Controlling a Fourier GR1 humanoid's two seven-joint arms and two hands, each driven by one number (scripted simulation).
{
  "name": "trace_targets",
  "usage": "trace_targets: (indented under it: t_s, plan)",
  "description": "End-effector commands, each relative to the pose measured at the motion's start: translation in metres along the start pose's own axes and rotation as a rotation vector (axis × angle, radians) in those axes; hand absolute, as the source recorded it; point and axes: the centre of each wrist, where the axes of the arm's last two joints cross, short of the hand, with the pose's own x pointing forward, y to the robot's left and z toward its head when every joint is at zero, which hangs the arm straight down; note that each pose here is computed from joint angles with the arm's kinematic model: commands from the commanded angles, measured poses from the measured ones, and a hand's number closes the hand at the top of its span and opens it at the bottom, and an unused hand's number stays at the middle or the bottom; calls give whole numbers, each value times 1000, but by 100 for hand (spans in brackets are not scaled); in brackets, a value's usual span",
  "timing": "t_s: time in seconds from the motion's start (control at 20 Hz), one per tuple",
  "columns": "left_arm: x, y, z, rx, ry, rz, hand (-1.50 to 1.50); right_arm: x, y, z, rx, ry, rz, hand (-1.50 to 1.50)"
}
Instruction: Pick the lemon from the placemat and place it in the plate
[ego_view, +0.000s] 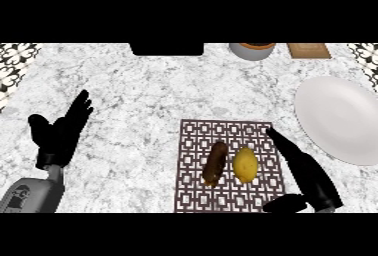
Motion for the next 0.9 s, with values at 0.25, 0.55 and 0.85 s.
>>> trace_targets:
  t_s: [0.25,0.55,0.85]
  plan:
    - [-6,-18,4,18,-13,-15,0,23,-1,-31,122,78,71,-150]
    - [-22,-11,-1,1,10,-2,0,16,20,-49,94,91,82,-150]
    - [-7,13,-19,6,3,-7,0,21,40,-61,131,107,135,-150]
